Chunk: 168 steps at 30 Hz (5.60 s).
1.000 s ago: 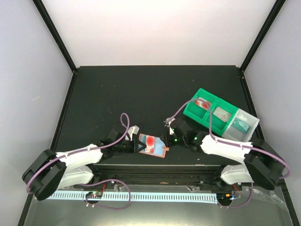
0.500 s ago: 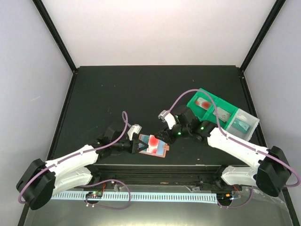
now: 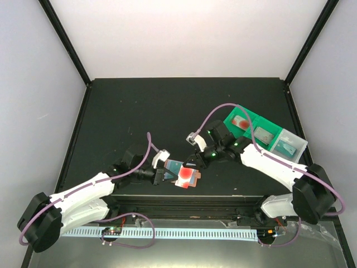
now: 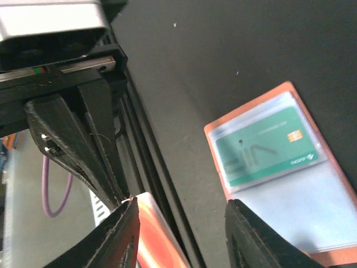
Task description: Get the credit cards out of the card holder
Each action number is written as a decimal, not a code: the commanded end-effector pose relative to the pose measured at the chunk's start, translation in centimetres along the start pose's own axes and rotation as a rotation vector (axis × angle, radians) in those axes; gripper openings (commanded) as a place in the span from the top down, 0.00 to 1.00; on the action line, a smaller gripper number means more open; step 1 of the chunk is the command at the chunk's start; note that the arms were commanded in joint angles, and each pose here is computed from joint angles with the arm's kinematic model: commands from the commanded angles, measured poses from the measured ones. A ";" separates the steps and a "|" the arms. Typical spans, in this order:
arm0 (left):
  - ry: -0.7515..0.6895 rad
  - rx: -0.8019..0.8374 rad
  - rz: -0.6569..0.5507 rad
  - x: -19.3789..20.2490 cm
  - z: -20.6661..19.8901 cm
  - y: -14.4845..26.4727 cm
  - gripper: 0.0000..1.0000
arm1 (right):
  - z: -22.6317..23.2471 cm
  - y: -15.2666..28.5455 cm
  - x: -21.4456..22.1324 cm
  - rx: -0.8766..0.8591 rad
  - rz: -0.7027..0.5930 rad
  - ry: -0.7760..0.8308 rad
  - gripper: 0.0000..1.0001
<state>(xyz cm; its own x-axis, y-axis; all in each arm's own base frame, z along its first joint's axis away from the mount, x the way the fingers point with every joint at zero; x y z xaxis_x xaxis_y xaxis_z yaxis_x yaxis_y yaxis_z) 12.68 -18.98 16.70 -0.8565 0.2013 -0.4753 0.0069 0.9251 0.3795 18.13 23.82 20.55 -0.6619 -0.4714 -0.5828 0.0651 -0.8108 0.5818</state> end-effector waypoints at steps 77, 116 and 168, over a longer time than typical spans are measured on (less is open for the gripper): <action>-0.047 -0.717 -0.135 -5.3 4.9 -0.7 0.01 | -20.2 20.9 -3.2 0.970 -1.001 -0.711 0.99; 0.096 -0.548 -0.159 -4.1 6.9 1.3 0.01 | -28.1 15.6 1.6 0.972 -1.151 -0.901 0.88; 0.234 -0.503 0.005 0.2 9.7 -1.5 0.57 | -6.7 3.3 2.6 0.355 -0.447 -0.536 0.58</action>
<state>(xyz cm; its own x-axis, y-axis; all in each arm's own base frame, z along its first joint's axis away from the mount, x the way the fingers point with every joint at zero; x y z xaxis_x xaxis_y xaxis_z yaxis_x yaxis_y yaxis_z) 17.67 -16.37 8.99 -0.9364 0.0853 -0.3405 -0.2193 0.6152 0.7573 22.62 15.46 17.15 -0.8397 0.1872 -0.5098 -0.5049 -0.6147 0.6059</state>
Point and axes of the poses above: each gripper's point midway between its finger pads, its own y axis back along the fingers, its own z axis along the line the jaws close on, x = y × z, the point moved 8 cm from there along y, back along the fingers, and after that the axes turned 1 degree about y, right-handed, at the moved point
